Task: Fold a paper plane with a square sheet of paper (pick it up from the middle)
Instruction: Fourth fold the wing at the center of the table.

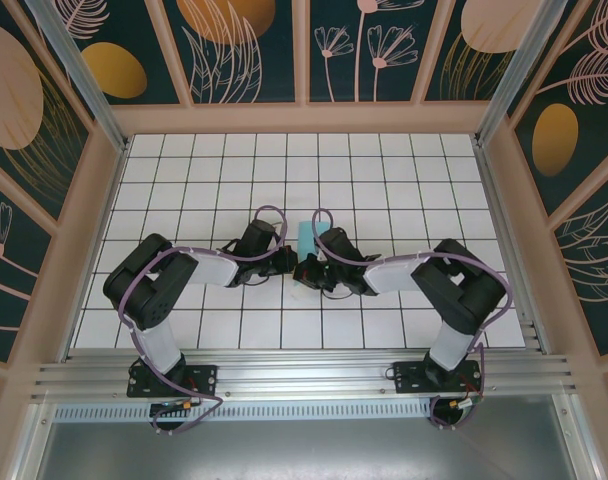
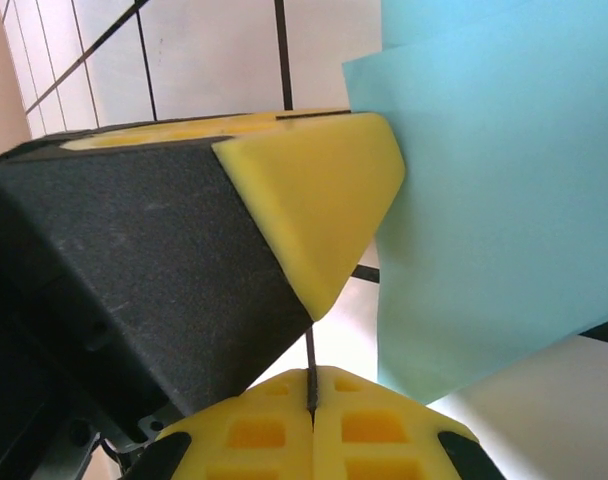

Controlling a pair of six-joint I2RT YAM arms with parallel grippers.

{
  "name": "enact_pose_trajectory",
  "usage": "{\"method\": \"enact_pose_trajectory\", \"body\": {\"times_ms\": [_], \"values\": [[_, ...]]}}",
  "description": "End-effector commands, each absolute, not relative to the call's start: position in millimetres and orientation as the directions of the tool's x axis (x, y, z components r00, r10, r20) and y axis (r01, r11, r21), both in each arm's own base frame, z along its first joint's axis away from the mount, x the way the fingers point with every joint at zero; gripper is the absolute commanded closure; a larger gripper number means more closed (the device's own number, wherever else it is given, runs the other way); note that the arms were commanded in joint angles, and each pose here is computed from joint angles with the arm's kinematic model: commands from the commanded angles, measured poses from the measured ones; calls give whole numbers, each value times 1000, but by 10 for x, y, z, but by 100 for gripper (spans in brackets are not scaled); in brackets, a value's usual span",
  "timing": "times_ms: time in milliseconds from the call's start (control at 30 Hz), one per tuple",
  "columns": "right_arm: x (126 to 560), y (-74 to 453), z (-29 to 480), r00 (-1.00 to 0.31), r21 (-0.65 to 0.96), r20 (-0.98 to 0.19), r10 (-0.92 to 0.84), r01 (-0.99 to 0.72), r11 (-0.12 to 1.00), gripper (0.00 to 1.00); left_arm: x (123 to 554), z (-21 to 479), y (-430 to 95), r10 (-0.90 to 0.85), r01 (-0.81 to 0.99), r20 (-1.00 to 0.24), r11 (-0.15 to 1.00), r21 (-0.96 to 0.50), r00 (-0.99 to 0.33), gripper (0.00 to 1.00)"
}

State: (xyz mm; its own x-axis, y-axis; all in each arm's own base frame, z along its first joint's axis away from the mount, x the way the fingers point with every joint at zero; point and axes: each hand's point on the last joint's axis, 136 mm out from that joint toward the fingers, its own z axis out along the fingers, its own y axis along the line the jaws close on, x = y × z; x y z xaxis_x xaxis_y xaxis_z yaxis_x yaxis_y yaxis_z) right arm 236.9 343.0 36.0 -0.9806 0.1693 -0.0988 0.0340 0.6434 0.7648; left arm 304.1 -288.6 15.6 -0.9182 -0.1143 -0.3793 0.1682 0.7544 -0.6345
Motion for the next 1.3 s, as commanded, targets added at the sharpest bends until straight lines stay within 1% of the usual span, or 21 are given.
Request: {"method": "enact_pose_trajectory", "body": {"times_ms": [0, 133, 200, 333, 433, 533, 633, 767, 900, 1000, 1067, 1167, 1267], "values": [[2352, 3501, 186, -987, 744, -74, 144, 42, 667, 96, 2927, -9, -2916, -70, 162, -333, 768, -620, -940, 92], [2301, 3432, 4, -989, 701, -37, 141, 75, 709, 96, 2928, -9, -2922, -68, 164, -333, 767, -620, -941, 92], [2318, 3408, 9, -990, 680, -44, 137, 71, 730, 97, 2929, -15, -2914, -68, 162, -332, 769, -618, -941, 92], [2446, 3410, 347, -982, 710, -121, 142, 14, 704, 96, 2922, -27, -2902, -67, 161, -331, 773, -614, -941, 92], [2637, 3246, 538, -966, 718, -175, 191, 7, 696, 96, 2921, -27, -2899, -61, 166, -334, 775, -609, -941, 92], [2789, 3153, 644, -957, 761, -191, 217, -5, 649, 96, 2918, -29, -2901, -57, 170, -334, 774, -610, -941, 92], [2885, 3112, 639, -954, 768, -194, 230, -2, 640, 95, 2923, -22, -2918, -54, 173, -334, 771, -613, -941, 92], [2922, 3134, 503, -963, 770, -163, 216, 13, 638, 96, 2924, -28, -2925, -51, 174, -331, 771, -613, -942, 92], [2834, 3035, 140, -967, 718, -99, 234, 94, 690, 96, 2926, -34, -2927, -47, 174, -329, 773, -610, -943, 92], [2779, 2947, -21, -966, 675, -75, 246, 132, 726, 96, 2924, -43, -2930, -45, 174, -327, 773, -610, -944, 92], [2796, 2947, 52, -965, 674, -95, 245, 119, 729, 96, 2916, -61, -2927, -41, 174, -323, 775, -607, -945, 92], [2901, 2969, 304, -958, 684, -147, 248, 83, 725, 95, 2914, -73, -2913, -39, 173, -323, 780, -601, -946, 92], [2934, 3056, 546, -956, 731, -179, 233, 29, 682, 95, 2914, -76, -2916, -39, 172, -321, 780, -602, -946, 92]]}}
